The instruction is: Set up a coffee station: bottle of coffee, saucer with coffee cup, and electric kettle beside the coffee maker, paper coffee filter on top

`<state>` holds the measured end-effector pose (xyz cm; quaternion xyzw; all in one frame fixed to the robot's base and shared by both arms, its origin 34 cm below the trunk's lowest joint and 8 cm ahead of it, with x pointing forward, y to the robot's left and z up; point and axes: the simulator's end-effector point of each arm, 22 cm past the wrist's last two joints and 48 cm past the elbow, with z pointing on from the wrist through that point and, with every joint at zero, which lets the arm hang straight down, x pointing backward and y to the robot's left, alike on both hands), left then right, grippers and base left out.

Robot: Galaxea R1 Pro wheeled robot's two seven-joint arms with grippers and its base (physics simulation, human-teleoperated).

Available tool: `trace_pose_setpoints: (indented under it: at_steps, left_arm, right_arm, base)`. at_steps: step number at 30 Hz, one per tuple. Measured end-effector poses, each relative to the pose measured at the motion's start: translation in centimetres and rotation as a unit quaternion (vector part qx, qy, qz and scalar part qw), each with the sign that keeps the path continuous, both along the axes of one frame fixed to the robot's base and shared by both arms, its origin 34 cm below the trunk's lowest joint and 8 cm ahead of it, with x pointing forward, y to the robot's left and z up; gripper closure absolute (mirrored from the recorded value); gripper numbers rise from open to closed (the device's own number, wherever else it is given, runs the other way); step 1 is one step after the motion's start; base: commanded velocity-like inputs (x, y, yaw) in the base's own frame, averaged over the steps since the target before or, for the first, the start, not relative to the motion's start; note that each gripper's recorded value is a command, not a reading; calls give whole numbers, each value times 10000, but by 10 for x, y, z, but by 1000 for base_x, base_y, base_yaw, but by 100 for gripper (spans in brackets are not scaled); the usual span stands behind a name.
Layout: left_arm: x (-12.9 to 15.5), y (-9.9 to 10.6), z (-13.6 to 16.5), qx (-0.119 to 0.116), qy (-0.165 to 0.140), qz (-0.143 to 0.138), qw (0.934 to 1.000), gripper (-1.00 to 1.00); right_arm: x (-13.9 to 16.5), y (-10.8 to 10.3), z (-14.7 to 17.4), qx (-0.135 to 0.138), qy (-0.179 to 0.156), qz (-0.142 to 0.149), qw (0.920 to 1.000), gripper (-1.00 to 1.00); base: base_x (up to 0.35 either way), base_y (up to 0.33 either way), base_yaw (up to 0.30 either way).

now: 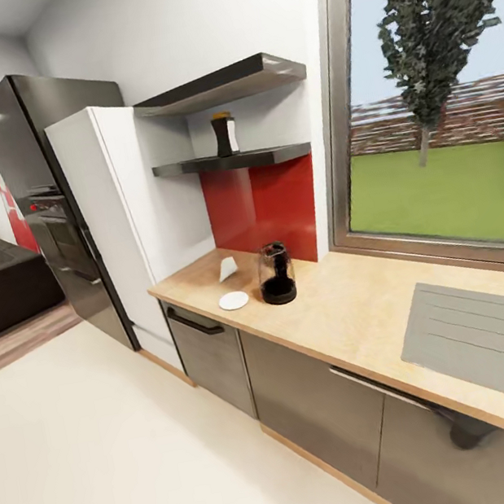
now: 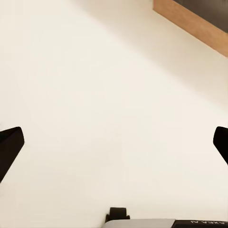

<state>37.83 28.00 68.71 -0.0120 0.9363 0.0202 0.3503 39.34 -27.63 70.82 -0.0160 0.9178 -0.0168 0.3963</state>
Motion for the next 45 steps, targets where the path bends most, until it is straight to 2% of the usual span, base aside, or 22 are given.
trace_pose_setpoints:
  at_steps: [12,33,45]
  left_arm:
    - [0,0,0,0,0,0,10000,-100]
    - [0,0,0,0,0,-1,10000,-100]
    - [0,0,0,0,2,0,10000,-100]
  right_arm:
    - [-8,-1,-6,-1,105,-16,9999,-100]
    - [-9,0,-7,11,124,-17,9999,-100]
    - [-9,1,-7,17,124,-6,9999,-100]
  base:
    - [237,262,0]
    - [153,306,-2]
    - [146,309,-226]
